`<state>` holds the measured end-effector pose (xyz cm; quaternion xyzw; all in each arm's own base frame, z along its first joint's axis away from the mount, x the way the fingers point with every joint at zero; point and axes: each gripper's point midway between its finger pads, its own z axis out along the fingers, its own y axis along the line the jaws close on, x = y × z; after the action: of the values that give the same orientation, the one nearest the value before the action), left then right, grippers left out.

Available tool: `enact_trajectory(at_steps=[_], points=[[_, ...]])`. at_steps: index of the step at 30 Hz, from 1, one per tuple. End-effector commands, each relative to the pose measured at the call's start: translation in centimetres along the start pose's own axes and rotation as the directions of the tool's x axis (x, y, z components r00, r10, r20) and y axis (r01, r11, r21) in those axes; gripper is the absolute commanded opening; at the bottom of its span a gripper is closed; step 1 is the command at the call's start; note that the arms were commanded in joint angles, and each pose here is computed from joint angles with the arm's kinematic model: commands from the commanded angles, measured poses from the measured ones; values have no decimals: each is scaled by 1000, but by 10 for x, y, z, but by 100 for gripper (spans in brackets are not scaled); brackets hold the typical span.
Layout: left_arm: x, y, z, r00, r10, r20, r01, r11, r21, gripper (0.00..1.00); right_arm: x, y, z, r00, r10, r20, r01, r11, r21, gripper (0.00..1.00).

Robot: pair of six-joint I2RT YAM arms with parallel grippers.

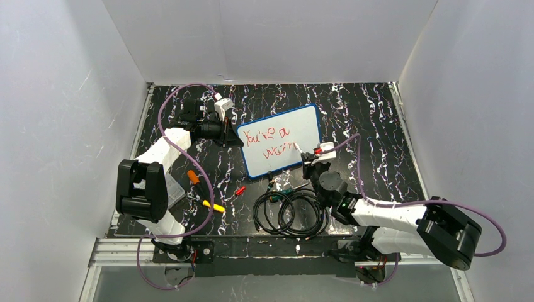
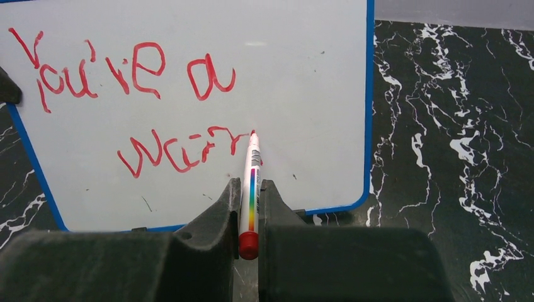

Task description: Write a sentence on the whiteboard

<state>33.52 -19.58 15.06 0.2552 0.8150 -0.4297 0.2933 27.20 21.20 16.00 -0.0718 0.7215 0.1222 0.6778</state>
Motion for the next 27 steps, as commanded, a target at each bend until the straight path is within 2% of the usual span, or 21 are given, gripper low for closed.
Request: enact_trajectory(at_steps=[1,13,19,24,27], points=[[-13,-12,-6,998,50,27,-50,999,11,0,-40,9,12,993,34,110,-34,999,1,1],[-12,-10,-6,999,47,23,-47,999,10,0,-34,8,22,994,22,104,-23,1000,10,1],[-13,-11,-6,998,49,25,-49,999,8,0,-47,0,11,990,54,129,-56,998,14,1],[-13,-11,-6,998,49,25,-50,999,11,0,-29,-18,5,995,24,92,-31,996,79,1],[-13,-12,-7,998,49,26,-50,999,12,0,-25,-20,6,996,28,83,-33,997,70,1]])
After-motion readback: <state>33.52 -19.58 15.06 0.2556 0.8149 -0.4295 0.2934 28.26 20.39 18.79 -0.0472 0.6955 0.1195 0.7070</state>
